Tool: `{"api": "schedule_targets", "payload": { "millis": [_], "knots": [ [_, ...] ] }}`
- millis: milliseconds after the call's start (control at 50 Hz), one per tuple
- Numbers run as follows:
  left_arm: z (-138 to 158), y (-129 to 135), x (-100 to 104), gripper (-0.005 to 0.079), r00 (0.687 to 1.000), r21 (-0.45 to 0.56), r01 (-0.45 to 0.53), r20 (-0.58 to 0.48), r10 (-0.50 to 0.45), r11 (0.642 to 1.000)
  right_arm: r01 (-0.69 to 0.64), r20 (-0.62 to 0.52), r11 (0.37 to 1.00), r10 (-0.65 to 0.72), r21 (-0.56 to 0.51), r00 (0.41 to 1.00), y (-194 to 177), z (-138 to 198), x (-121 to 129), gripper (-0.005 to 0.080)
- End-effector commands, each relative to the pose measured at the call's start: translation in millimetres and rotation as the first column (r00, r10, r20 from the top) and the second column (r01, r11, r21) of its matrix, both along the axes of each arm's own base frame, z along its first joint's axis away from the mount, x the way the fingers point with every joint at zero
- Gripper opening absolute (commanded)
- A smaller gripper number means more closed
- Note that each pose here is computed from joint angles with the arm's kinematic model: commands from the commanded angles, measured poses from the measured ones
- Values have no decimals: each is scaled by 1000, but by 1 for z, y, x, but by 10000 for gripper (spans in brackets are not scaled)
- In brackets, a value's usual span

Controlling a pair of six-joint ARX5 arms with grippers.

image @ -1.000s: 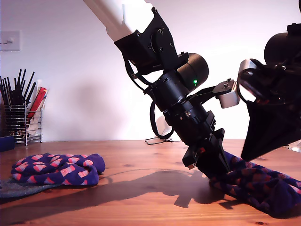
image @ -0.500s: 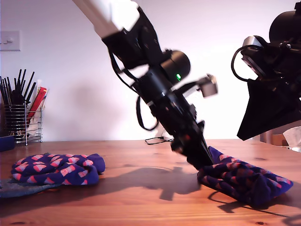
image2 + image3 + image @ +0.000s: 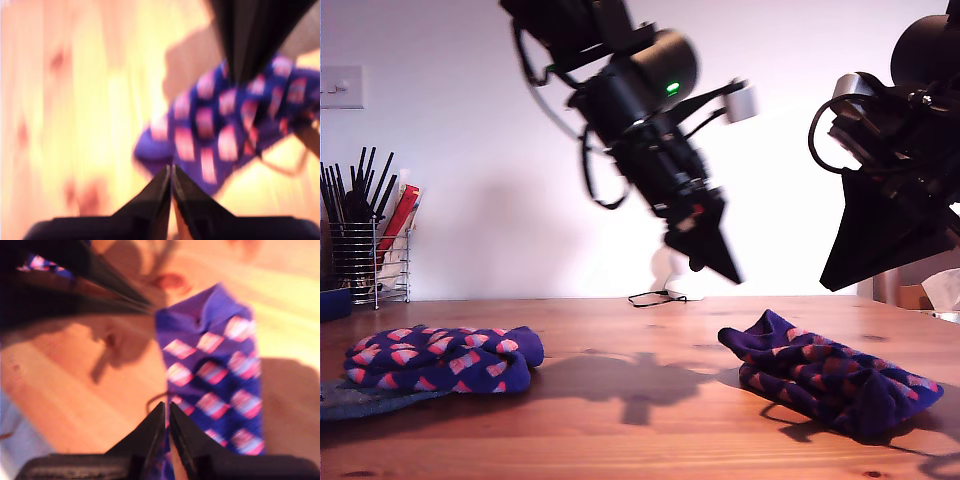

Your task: Fold the socks in front of you. After folding them, place them to the right side.

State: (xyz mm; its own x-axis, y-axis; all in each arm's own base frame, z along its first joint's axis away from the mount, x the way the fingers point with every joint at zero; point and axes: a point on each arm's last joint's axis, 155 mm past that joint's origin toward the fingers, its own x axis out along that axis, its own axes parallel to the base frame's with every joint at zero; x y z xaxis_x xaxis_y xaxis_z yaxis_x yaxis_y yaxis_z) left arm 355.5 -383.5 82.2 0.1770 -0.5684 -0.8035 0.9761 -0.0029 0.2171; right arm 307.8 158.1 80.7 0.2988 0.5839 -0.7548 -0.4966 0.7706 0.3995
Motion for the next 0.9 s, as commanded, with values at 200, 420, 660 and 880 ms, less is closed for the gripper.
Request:
{"api": "schedule_targets", "payload": {
  "millis": [200, 420, 660, 880],
  "knots": [
    [-13, 43, -2, -21, 938, 62, -249, -232, 257, 966, -1, -46, 1000, 0, -9, 999, 1, -25, 3, -13],
    [-11, 49, -19, -21, 879, 96, -314, -346, 328, 944, -3, -90, 1000, 2, -17, 996, 2, -50, 7, -13],
    [15, 44, -42, -21, 827, 60, -333, -461, 322, 941, -23, -148, 999, 20, -22, 989, 8, -73, 2, -13],
    [22, 49, -56, -21, 795, 83, -337, -509, 331, 938, -16, -155, 998, 7, -62, 988, 5, -93, 7, -13]
  ]
}}
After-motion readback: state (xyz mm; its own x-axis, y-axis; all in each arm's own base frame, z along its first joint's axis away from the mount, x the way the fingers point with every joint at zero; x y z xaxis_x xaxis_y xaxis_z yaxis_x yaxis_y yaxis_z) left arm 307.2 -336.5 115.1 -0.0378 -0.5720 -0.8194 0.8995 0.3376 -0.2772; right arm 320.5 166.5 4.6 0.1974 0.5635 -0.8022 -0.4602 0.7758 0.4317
